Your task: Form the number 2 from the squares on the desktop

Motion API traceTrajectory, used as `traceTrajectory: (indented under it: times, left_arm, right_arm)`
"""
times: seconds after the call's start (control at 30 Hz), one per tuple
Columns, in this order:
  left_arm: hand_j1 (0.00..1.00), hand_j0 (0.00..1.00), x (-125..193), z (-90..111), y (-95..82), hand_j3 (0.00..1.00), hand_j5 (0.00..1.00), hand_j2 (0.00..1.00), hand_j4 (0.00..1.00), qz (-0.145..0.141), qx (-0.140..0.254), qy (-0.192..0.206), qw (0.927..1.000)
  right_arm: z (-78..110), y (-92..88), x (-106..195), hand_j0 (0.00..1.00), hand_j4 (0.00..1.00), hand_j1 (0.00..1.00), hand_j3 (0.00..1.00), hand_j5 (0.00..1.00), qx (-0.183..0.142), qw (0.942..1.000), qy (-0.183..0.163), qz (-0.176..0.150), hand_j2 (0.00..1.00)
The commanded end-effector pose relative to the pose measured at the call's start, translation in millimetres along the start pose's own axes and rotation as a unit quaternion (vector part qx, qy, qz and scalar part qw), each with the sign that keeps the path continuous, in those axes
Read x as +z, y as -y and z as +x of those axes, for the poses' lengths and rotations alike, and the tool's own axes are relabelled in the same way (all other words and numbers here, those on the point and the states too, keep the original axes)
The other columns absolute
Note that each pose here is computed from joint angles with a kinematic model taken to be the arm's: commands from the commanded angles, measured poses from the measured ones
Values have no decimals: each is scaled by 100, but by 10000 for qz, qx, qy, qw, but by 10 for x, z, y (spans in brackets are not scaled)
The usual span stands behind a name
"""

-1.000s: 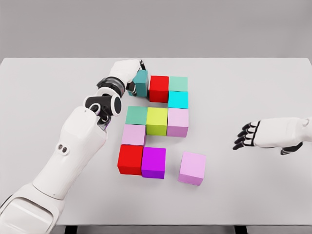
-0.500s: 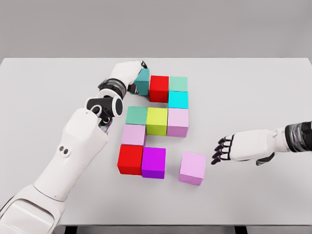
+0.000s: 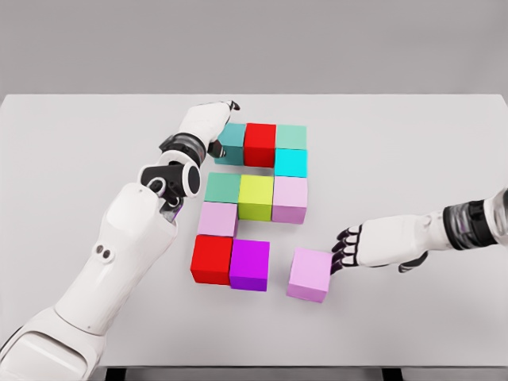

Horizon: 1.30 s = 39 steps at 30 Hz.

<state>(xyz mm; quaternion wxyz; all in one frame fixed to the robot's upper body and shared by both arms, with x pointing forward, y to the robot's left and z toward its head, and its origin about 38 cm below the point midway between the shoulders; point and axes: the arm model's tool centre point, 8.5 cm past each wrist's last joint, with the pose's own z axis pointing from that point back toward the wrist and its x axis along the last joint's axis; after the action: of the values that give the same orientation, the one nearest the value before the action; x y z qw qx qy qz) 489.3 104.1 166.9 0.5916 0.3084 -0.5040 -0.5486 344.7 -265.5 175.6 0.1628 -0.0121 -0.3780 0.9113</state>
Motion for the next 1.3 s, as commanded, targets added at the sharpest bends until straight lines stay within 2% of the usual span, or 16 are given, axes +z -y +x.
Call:
traceTrajectory:
  times: [0.0, 0.13, 0.23, 0.4, 0.43, 0.5, 0.6, 0.63, 0.67, 0.73, 0.77, 0.83, 0.9, 1.0, 1.13, 1.27]
  left_arm:
    - [90, 90, 0, -6, -3, 90, 90, 90, 90, 9, -21, -2, 10000]
    - [99, 99, 87, 19, -168, 99, 99, 99, 99, 214, 9, 185, 9996]
    - [100, 100, 262, -209, -325, 100, 100, 100, 100, 412, -17, 231, 9989]
    - [100, 100, 807, -1150, -956, 100, 100, 100, 100, 389, 106, 529, 9978]
    - [100, 100, 902, -1240, -1084, 100, 100, 100, 100, 371, 49, 981, 9945]
    - [100, 100, 1166, -1403, -1142, 100, 100, 100, 100, 240, -379, 2134, 9759]
    - [100, 100, 1593, -1597, -845, 100, 100, 100, 100, -72, -332, 3828, 9232]
    - [100, 100, 1692, -1698, -762, 100, 100, 100, 100, -166, -443, 4070, 9122]
    - [100, 100, 1730, -1814, -697, 100, 100, 100, 100, -306, -482, 3949, 9169]
    - [100, 100, 1711, -2167, -725, 100, 100, 100, 100, -331, -335, 3483, 9362]
    - [100, 100, 1714, -2329, -678, 100, 100, 100, 100, -594, -289, 3282, 9423]
    - [100, 100, 1677, -2272, -587, 100, 100, 100, 100, -342, 218, 3449, 9378]
    - [100, 100, 1730, -2355, -589, 100, 100, 100, 100, -163, 355, 3353, 9413]
    - [100, 100, 1705, -2308, -552, 100, 100, 100, 100, -26, 521, 3424, 9381]
    - [100, 100, 1691, -2297, -622, 100, 100, 100, 100, 615, 929, 3462, 9315]
    - [100, 100, 1682, -2277, -613, 100, 100, 100, 100, 678, 991, 3487, 9295]
  right_arm:
    - [15, 13, -37, 100, 100, 100, 100, 100, -12, 10000, 53, -25, 100]
    - [23, 42, -66, 100, 100, 100, 100, 100, 23, 10000, 91, -34, 100]
    - [32, 53, -90, 100, 100, 100, 100, 100, 42, 9999, 126, -30, 100]
    - [45, 58, -121, 100, 100, 100, 100, 100, 55, 9998, 171, -15, 100]
    - [45, 58, -121, 100, 100, 100, 100, 100, 55, 9998, 171, -15, 100]
    - [46, 59, -121, 100, 100, 100, 100, 100, 50, 9998, 175, -19, 100]
    - [31, 77, -96, 100, 100, 100, 100, 100, 67, 9999, 144, -26, 100]
    - [27, 67, -82, 100, 100, 100, 100, 100, 58, 9999, 127, -13, 100]
    - [22, 55, -68, 100, 100, 100, 100, 100, 54, 9999, 106, 3, 100]
    - [16, 42, -49, 100, 100, 100, 100, 100, 37, 10000, 87, 16, 100]
    - [11, 30, -34, 100, 100, 100, 100, 100, 33, 10000, 66, 32, 100]
    - [20, 23, -41, 100, 100, 100, 100, 100, 27, 10000, 80, 35, 100]
    - [23, 32, -51, 100, 100, 100, 100, 100, 36, 9999, 92, 29, 100]
    - [36, 62, -83, 100, 100, 100, 100, 100, 34, 9999, 151, -18, 100]
    - [82, 70, -170, 100, 100, 100, 100, 100, 4, 9995, 301, -41, 100]
    - [90, 78, -182, 100, 100, 100, 100, 100, -13, 9994, 332, -61, 100]
